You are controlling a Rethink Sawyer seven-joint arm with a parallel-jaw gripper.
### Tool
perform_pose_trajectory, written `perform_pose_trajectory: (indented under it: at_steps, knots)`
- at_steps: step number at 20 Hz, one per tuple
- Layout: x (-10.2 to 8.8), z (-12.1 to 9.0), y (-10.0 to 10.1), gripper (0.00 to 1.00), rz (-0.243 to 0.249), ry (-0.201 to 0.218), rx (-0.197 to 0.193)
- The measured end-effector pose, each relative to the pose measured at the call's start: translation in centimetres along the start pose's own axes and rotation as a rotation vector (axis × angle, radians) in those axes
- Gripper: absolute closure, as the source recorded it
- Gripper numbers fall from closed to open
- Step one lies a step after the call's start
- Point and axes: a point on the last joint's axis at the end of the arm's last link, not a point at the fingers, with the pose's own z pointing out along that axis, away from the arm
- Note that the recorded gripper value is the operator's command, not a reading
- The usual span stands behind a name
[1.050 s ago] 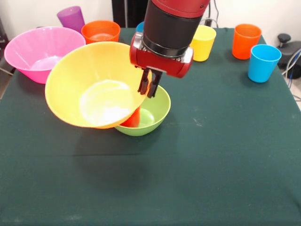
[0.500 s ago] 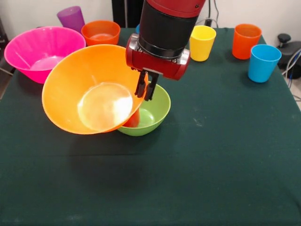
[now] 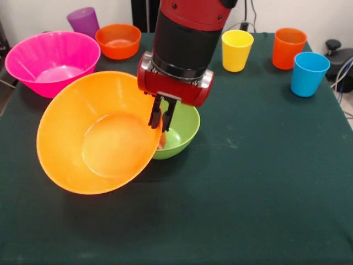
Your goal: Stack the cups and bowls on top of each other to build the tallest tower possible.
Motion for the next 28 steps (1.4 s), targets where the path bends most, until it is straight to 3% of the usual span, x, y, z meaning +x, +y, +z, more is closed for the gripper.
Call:
perform_pose_trajectory:
  at_steps: [5, 8, 12, 15, 16, 22, 28]
  knots:
    - [-0.5, 1.6, -0.2, 1.00, 0.001, -0.004, 0.019]
    - [-0.7, 2.6, 0.0, 1.00, 0.001, -0.027, 0.022]
    - [-0.4, 6.2, 1.0, 1.00, 0.004, -0.099, -0.003]
    - [-0.2, 7.7, 1.5, 1.00, 0.003, -0.135, -0.017]
    - [-0.5, 8.1, 1.9, 1.00, 0.004, -0.167, -0.028]
    - [-1.5, 8.2, 1.6, 1.00, 0.022, -0.235, -0.046]
    - [-1.6, 8.2, 1.5, 1.00, 0.038, -0.233, -0.052]
